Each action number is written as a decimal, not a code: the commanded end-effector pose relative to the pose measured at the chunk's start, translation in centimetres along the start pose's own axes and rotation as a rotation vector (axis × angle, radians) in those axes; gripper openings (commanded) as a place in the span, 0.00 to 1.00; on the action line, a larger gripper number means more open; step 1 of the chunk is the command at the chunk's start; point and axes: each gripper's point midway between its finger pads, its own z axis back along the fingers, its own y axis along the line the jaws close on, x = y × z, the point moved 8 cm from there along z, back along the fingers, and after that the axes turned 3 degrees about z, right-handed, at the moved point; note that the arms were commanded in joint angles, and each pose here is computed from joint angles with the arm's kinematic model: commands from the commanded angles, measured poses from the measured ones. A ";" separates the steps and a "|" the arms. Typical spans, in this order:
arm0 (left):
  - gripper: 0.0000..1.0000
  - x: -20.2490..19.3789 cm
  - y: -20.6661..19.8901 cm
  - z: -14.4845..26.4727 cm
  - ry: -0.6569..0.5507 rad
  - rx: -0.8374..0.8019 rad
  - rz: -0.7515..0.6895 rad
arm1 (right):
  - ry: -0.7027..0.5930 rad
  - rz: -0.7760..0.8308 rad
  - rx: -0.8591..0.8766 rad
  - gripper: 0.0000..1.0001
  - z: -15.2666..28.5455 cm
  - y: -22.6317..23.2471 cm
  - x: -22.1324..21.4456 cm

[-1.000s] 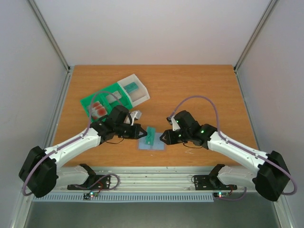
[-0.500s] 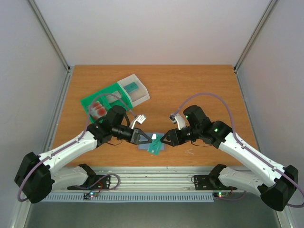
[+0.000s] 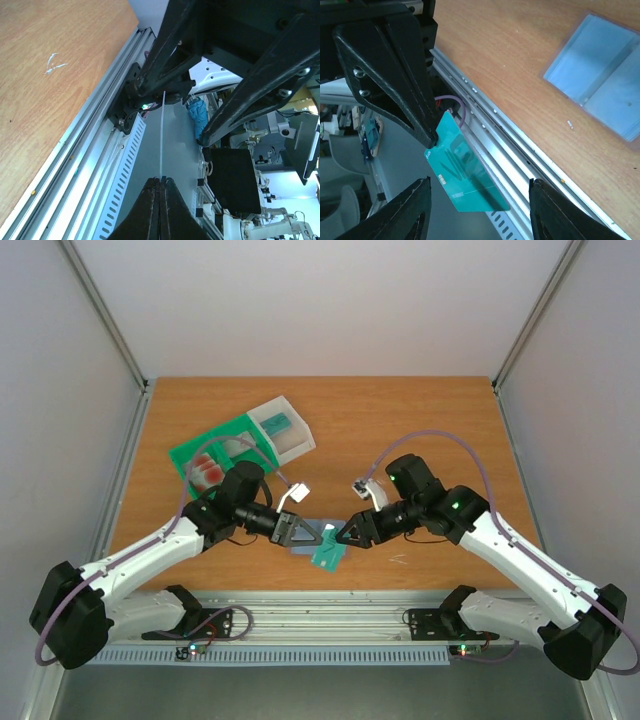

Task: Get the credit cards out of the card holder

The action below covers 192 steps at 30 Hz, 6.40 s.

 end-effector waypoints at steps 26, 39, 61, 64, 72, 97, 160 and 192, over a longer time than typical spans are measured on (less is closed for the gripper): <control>0.85 2.6 -4.0 6.1 -0.652 0.261 0.009 | -0.346 -0.101 0.000 0.01 3.2 1.7 3.5; 0.82 2.7 -5.8 6.0 -0.736 -0.087 0.019 | -0.613 -0.265 0.182 0.01 5.4 3.9 6.9; 0.26 3.6 -4.0 4.8 -0.769 -0.266 0.080 | -0.683 -0.404 0.310 0.01 2.8 1.7 8.0; 0.23 3.4 -3.8 4.8 -0.769 -0.260 0.088 | -0.678 -0.403 0.300 0.01 2.7 1.6 7.9; 0.00 3.0 -3.9 5.2 -0.787 -0.251 0.081 | -0.674 -0.413 0.283 0.01 2.5 1.3 7.7; 0.00 3.6 -1.9 7.3 -0.832 0.227 0.070 | -0.537 -0.268 0.012 0.95 3.2 0.1 3.4; 0.00 23.7 20.4 14.1 -0.910 0.887 0.686 | -0.450 -0.243 -0.188 0.98 3.4 -1.6 1.1; 0.09 25.4 22.8 14.3 -0.885 0.923 0.685 | -0.459 -0.248 -0.237 0.98 3.6 -2.0 1.2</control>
